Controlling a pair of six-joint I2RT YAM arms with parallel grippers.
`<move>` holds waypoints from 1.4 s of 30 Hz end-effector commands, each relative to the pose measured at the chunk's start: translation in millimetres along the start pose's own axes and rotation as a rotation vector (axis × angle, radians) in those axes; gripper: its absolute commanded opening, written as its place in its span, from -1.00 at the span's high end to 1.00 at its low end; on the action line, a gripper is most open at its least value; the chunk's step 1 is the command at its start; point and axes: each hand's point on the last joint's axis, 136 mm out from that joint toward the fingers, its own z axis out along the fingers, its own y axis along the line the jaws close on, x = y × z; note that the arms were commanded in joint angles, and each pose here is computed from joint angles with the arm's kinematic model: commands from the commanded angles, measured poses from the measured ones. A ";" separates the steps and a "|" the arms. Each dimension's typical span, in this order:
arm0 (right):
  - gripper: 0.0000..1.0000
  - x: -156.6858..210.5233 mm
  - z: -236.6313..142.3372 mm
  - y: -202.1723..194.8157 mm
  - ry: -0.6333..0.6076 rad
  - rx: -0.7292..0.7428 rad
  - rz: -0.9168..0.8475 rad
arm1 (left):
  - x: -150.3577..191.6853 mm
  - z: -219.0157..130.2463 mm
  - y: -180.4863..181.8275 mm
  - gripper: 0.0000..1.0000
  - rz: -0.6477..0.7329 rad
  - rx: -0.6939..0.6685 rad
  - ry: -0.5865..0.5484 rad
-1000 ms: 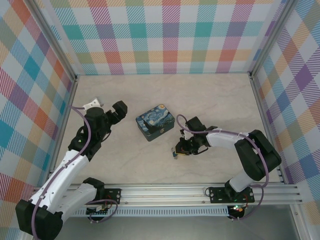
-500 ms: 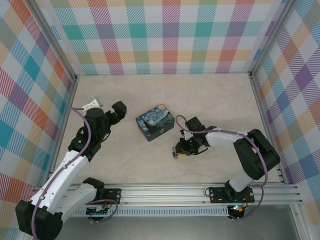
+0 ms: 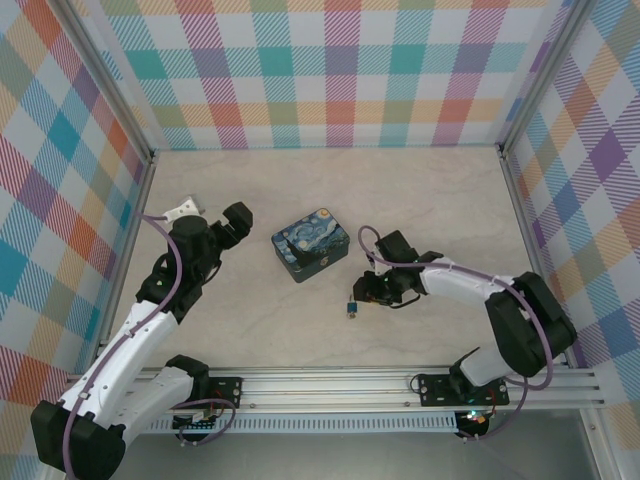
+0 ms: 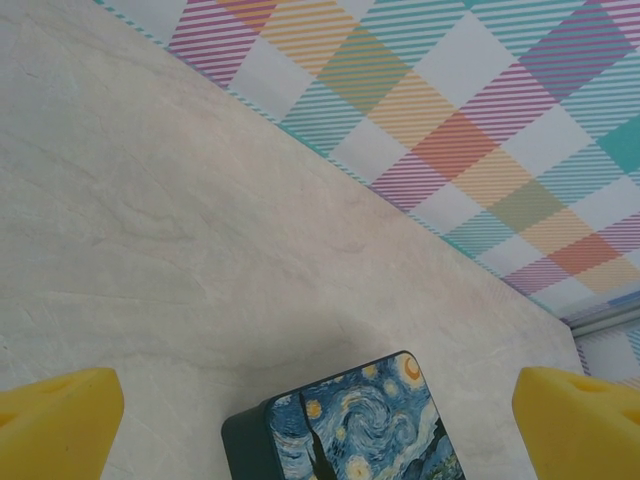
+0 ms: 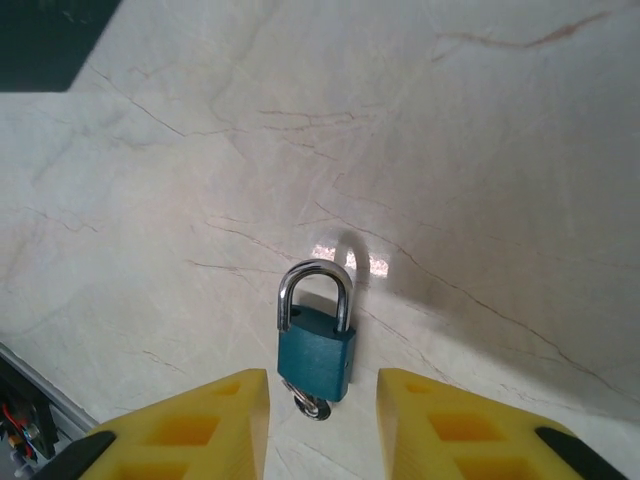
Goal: Unlock a padlock with a key
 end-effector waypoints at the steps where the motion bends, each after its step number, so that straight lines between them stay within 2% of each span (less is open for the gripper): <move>1: 0.24 -14.3 -20.8 3.8 -0.067 0.013 -0.026 | -2.9 1.1 8.7 -1.00 0.007 -0.030 -0.017; 8: 0.00 -45.9 -70.2 4.0 -0.243 0.032 -0.055 | 0.5 8.9 8.6 -1.00 0.000 -0.040 0.003; 16: -0.14 -78.6 -125.1 -15.5 -0.456 0.022 -0.032 | -2.6 8.7 10.4 -1.00 0.015 -0.062 0.010; 19: -0.26 -86.0 -141.9 -23.6 -0.533 0.040 -0.046 | -3.5 7.1 11.3 -1.00 0.020 -0.066 0.009; 25: -0.61 -92.6 -168.6 -44.1 -0.675 0.113 -0.056 | -6.0 5.7 14.1 -1.00 0.027 -0.078 0.002; 29: -0.99 -96.6 -187.0 -62.5 -0.798 0.207 -0.057 | -6.9 5.6 15.9 -1.00 0.031 -0.086 -0.001; 35: -0.99 -102.4 -210.1 -90.4 -0.953 0.377 -0.104 | -6.4 7.3 24.5 -1.00 0.034 -0.118 0.000; 42: -1.00 -113.0 -197.5 -125.5 -0.961 0.536 -0.194 | -2.6 19.4 50.4 -1.00 0.104 -0.232 0.027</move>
